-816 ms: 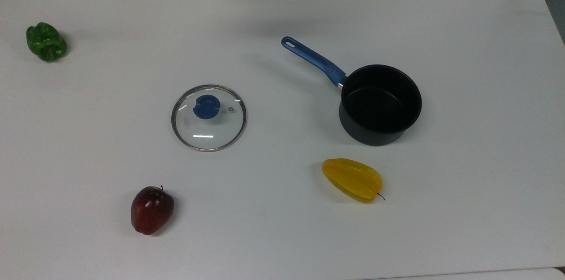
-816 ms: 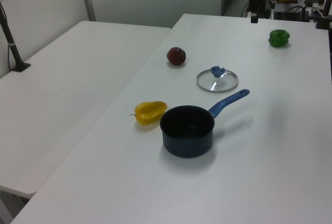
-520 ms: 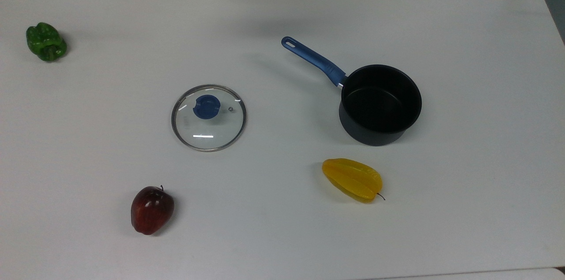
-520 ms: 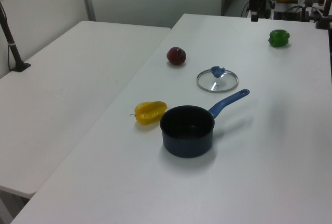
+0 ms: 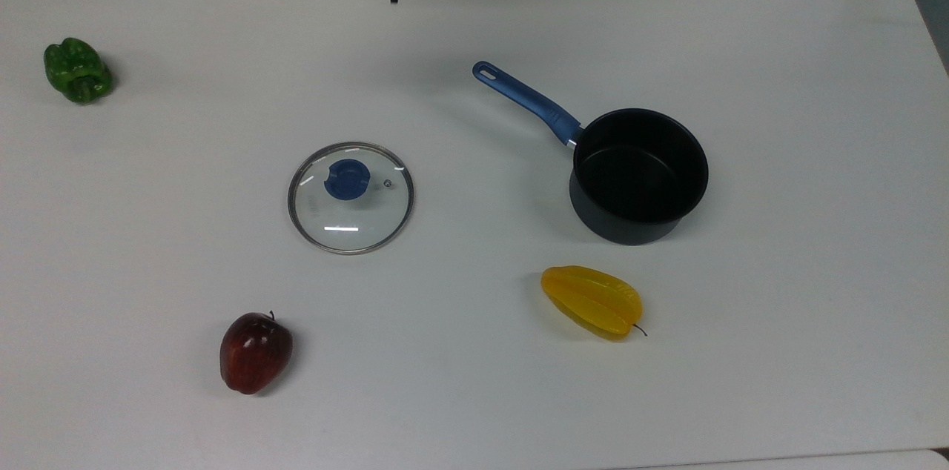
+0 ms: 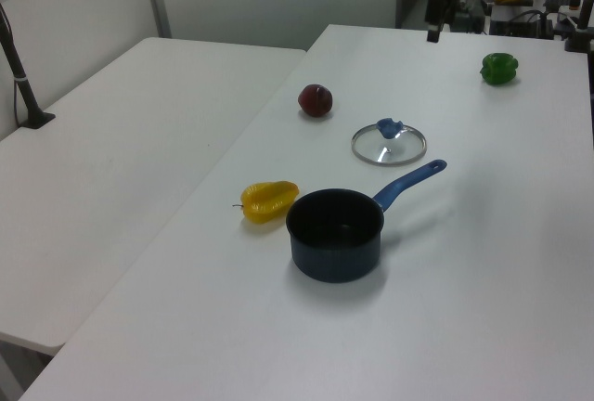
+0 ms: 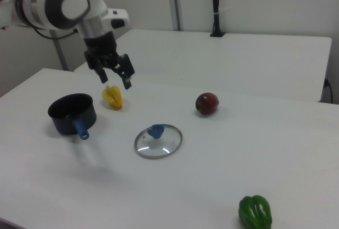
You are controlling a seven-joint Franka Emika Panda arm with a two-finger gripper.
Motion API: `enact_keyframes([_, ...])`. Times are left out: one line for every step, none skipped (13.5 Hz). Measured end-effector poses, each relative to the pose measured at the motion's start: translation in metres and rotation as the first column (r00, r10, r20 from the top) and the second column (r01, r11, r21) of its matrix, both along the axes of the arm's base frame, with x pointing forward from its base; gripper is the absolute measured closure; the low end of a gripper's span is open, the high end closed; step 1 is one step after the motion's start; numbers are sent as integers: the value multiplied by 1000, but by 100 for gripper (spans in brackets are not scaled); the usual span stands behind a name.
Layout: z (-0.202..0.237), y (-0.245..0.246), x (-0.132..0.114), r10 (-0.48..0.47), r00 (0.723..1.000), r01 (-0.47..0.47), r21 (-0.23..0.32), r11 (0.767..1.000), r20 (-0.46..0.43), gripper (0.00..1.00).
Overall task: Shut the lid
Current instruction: 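Move the gripper down over the blue knob of the glass lid, then close the gripper on the blue knob of the glass lid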
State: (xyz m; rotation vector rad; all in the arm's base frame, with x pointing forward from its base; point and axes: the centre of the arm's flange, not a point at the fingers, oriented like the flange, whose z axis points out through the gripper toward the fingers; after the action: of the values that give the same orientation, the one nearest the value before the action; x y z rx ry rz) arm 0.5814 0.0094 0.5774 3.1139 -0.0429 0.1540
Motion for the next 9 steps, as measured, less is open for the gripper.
enact_keyframes([-14, -3, 8, -5, 1000, 5, 0, 1000, 25, 0])
enact_keyframes([-31, -5, 16, -7, 999, 8, -1, 1000, 48, 0])
enact_keyframes([-49, -9, 22, -12, 998, 12, -2, 1000, 61, 0])
enact_keyframes([-66, -13, 26, -19, 997, 19, -3, 1000, 73, 0])
enact_keyframes([-84, -16, 31, -23, 996, 23, -3, 1000, 83, 0])
enact_keyframes([-102, -19, 37, -26, 995, 27, -5, 1000, 96, 0])
enact_keyframes([-120, -21, 42, -29, 994, 30, -6, 1000, 104, 0])
enact_keyframes([-139, -23, 47, -31, 994, 32, -8, 999, 105, 0])
enact_keyframes([-154, -25, 52, -32, 994, 34, -10, 999, 103, 0])
